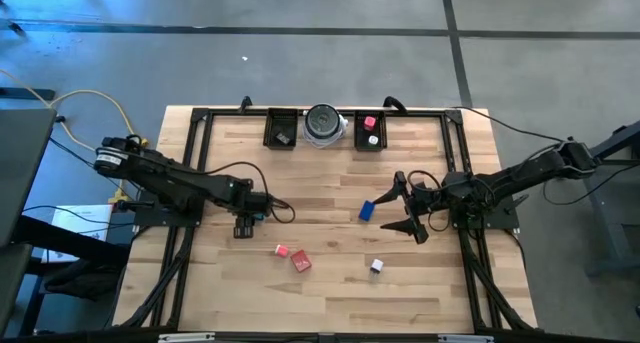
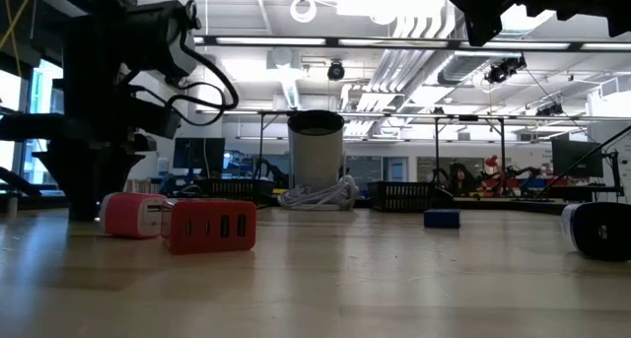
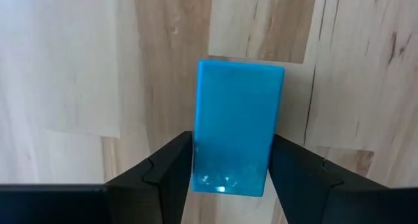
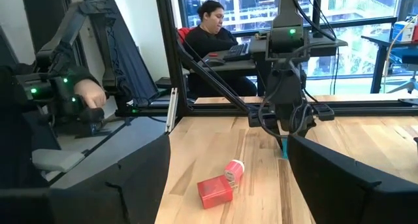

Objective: Pick & Place Office items
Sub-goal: Put the light blue timer into the left black basket

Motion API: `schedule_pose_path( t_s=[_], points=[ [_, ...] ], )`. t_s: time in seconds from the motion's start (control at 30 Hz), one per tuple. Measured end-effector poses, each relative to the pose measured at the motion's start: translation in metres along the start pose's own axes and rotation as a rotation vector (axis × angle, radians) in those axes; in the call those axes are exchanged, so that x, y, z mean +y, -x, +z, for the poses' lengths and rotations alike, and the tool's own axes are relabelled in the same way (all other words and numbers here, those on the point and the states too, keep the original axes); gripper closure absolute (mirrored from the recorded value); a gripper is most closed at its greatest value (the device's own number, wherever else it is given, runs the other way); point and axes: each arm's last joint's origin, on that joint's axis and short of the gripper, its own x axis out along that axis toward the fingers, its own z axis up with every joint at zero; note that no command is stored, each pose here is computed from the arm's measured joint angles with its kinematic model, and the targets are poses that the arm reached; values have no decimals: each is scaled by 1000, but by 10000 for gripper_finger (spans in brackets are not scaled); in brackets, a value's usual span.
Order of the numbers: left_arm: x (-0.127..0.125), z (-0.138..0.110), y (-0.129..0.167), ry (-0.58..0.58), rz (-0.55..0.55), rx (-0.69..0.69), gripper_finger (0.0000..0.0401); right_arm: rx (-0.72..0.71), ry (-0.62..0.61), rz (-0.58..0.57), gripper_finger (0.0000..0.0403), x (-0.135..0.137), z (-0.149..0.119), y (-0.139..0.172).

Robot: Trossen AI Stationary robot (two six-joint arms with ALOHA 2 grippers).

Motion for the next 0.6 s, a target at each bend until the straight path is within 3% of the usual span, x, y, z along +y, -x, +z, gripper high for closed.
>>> schedule_pose_path(
  t_s=[0.2,0.6],
  points=[
    [-1,0,-8,-2,-1,44,252,1,-3,0,109,0,0,0],
    [1,0,8,40,9,-62,252,1,-6,0,109,0,0,0]
  ],
)
